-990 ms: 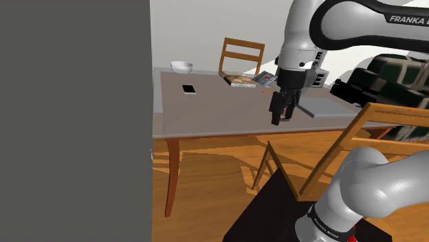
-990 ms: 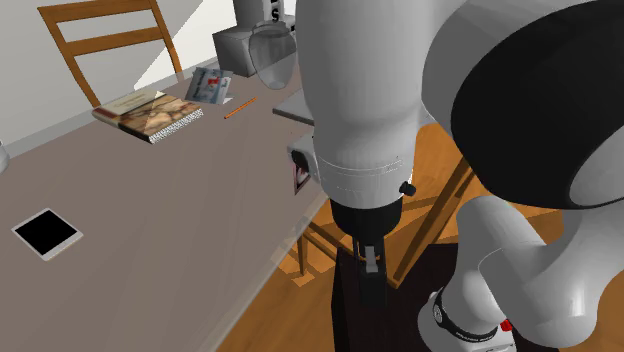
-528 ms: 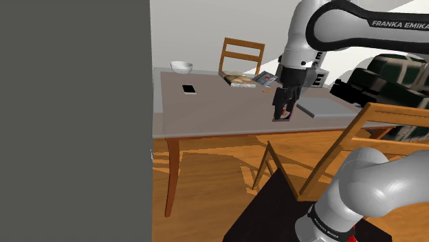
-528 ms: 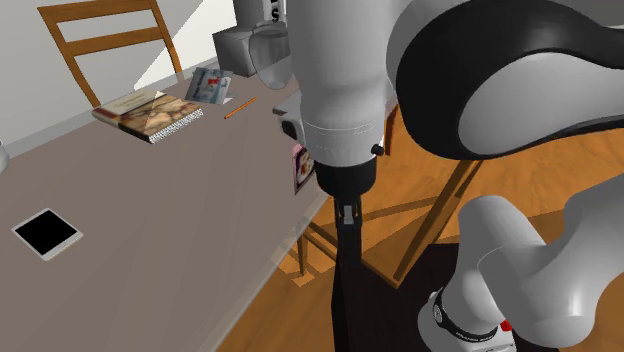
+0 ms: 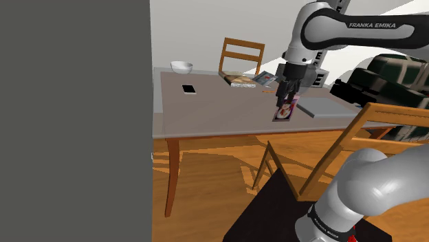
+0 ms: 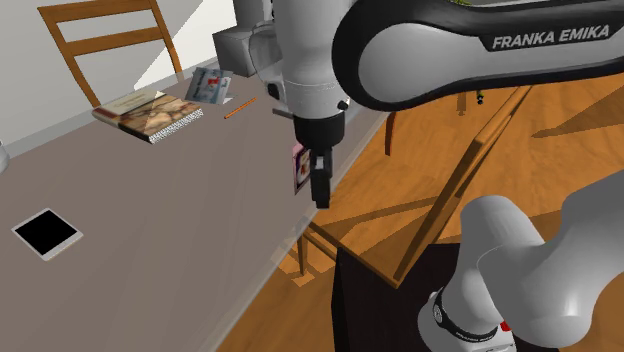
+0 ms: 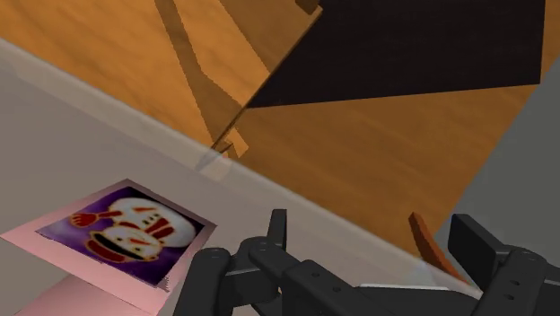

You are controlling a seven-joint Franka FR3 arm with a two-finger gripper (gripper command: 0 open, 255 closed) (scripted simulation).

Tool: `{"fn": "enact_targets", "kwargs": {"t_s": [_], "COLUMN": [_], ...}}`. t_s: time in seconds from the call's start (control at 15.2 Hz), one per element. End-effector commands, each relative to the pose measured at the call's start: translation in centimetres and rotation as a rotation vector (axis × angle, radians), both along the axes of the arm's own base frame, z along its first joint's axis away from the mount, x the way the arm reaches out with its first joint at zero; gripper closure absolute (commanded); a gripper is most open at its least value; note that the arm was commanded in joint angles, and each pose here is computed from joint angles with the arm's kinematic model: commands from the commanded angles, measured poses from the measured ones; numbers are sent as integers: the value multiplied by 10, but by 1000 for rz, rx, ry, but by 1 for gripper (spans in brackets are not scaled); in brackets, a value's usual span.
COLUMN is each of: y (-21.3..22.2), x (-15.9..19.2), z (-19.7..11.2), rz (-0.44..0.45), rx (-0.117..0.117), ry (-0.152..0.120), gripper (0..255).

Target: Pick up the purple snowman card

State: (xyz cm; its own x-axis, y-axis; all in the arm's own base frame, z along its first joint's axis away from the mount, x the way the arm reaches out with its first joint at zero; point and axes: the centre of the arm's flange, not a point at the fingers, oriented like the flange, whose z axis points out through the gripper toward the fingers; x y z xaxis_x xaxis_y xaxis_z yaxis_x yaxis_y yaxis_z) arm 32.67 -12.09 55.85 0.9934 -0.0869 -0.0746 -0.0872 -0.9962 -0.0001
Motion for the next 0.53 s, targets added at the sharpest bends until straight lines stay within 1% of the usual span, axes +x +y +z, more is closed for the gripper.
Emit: {"fn": "enact_targets", "kwargs": {"t_s": [0.0,0.46], "y": [-28,-113], "x": [7,30], "z": [-1,1], "rz": [3,10], "rx": [-5,-18], "ry": [-13,-57], "gripper": [0,0]}}
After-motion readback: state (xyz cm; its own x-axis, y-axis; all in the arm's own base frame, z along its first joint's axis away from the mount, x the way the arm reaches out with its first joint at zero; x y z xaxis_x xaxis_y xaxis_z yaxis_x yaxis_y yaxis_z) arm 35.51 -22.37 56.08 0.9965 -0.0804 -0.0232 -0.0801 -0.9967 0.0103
